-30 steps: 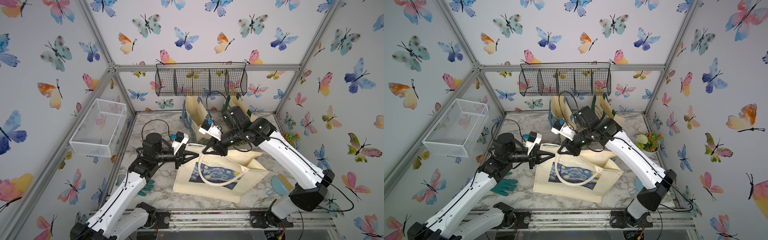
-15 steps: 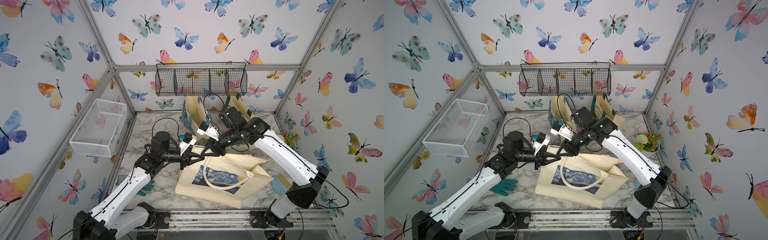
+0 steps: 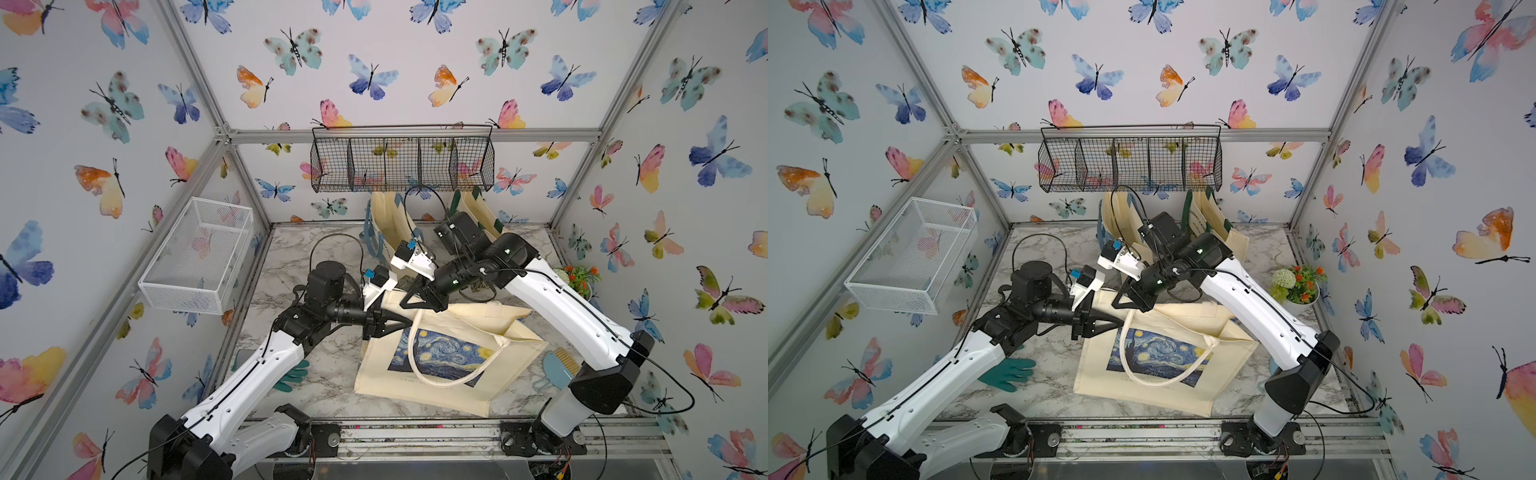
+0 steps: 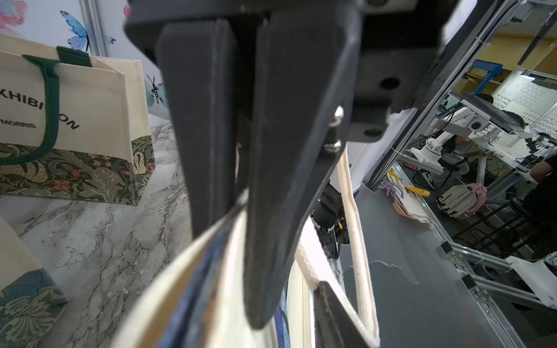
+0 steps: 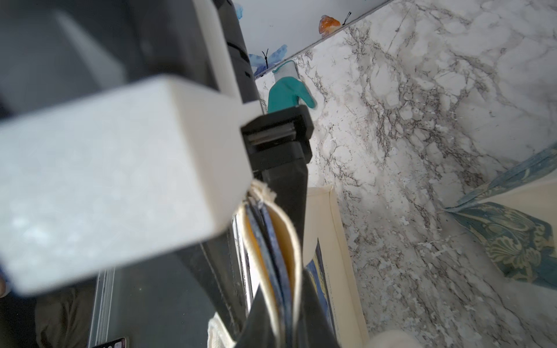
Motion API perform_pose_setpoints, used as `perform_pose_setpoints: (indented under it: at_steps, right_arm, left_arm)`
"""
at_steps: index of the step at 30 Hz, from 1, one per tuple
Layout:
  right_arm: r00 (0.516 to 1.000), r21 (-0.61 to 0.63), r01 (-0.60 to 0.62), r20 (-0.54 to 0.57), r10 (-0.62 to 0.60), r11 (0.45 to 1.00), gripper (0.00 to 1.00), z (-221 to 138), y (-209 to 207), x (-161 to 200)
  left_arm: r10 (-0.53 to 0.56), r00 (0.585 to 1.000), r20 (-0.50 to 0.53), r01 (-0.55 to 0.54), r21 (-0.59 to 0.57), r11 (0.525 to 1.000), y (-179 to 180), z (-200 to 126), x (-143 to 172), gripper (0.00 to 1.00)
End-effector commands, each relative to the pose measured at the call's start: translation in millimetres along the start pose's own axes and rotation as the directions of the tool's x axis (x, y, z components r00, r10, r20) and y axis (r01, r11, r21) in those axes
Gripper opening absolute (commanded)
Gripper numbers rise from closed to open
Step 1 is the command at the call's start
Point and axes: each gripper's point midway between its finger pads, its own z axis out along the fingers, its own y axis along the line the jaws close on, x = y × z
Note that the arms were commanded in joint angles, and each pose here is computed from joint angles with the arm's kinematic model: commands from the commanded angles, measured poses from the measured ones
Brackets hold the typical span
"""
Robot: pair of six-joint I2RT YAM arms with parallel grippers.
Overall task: Put away the canvas bag
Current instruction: Press the canvas bag.
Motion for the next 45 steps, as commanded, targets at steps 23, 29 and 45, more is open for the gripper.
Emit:
perform_pose_setpoints:
  at_steps: [23, 29, 45]
  right_arm:
    - [0.989, -0.172, 0.109, 0.123, -0.088, 0.979, 0.25, -5.5, 31.9, -35.2]
    - [0.992, -0.198, 0.093, 0.104, -0.074, 0.976, 0.25, 1.4, 31.1, -29.6]
    - [0.999, -0.190, 0.038, 0.017, -0.035, 0.981, 0.27, 12.2, 30.3, 14.1]
  left_arm:
    - [0.007, 0.999, -0.039, -0.002, 0.109, 0.994, -24.8, 2.9, 14.0, 0.00]
    - [0.014, 0.999, -0.040, -0.010, 0.104, 0.995, -22.9, 3.4, 9.0, 0.00]
    - [0.056, 0.998, -0.036, -0.056, -0.004, 0.998, -9.6, 0.9, -6.4, 0.00]
